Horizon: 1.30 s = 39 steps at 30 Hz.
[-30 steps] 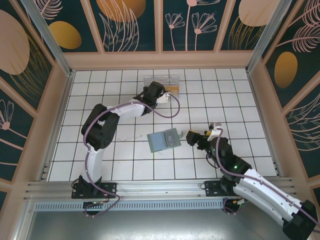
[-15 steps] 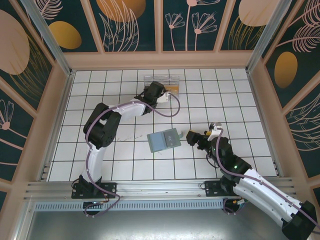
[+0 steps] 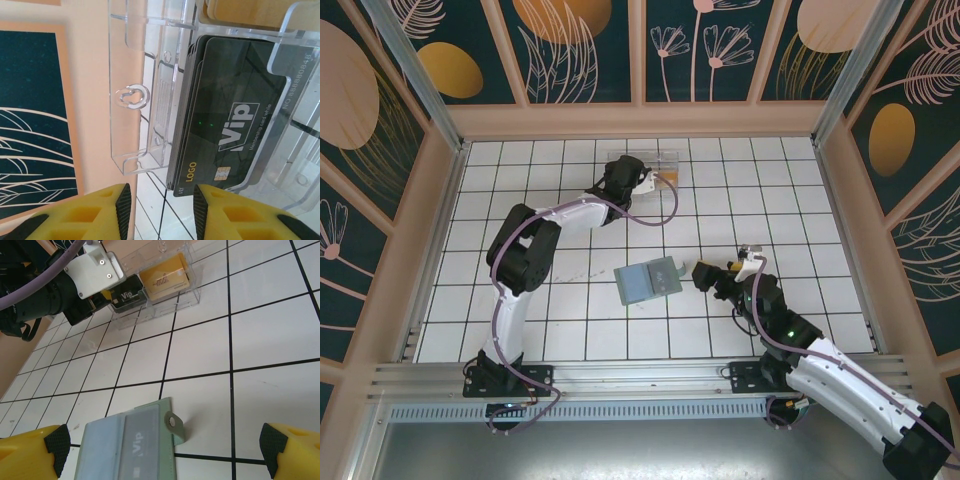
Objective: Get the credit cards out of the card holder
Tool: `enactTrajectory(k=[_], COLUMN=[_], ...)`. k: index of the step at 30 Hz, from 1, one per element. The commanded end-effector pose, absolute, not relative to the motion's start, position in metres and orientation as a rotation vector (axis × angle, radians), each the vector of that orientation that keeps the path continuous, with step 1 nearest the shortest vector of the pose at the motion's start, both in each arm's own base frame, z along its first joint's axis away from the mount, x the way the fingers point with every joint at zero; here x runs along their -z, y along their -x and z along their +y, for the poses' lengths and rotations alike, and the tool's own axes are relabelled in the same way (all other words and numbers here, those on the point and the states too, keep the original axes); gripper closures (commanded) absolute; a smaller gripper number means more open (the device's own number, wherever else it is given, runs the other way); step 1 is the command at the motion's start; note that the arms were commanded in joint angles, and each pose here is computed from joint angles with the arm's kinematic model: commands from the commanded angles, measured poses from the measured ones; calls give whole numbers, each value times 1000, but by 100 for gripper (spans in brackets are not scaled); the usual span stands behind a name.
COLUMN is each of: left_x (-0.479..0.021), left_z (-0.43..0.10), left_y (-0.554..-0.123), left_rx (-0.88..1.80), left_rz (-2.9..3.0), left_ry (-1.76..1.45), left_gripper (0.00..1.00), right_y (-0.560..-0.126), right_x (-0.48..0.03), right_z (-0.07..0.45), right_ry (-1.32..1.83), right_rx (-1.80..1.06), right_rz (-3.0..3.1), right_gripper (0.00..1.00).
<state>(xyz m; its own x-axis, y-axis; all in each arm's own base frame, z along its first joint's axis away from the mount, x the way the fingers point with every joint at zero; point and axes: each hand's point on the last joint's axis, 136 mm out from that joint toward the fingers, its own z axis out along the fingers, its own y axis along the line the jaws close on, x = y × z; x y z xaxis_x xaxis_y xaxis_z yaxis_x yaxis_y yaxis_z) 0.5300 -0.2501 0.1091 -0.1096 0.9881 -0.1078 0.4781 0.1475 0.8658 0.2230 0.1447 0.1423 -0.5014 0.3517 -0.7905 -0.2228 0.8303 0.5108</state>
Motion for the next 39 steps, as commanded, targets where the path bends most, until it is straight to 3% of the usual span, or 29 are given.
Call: enactTrajectory(k=[1, 10, 15, 17, 25, 29, 37, 39], left_x=[-120, -178, -223, -239, -275, -274, -198, -176], left_z=[-251, -253, -254, -249, -212, -191, -175, -174], left_y=[-541, -530, -498, -485, -423, -388, -319, -300], left_rx=[-873, -641, -311, -191, 221, 411, 679, 769], left_rz=[1704, 1789, 1848, 1855, 1852, 1876, 2062, 2092], left_ry=[-1336, -1037, -773, -634, -120, 122, 329, 381], left_gripper=[58, 40, 27, 11, 1, 1, 2, 5], right_y=[-225, -226, -223, -224, -227, -228, -233, -233], right_x=[-143, -143, -142, -141, -136, -127, -93, -87], right_z=[145, 149, 163, 168, 197, 211, 239, 246], right_ry=[-115, -96, -23, -5, 79, 127, 195, 211], right_rx=[-722, -723, -763, -771, -789, -768, -747, -755], right_rz=[1962, 1977, 2001, 2022, 2137, 2196, 2357, 2391], right_gripper=[1, 1, 6, 10, 37, 41, 43, 44])
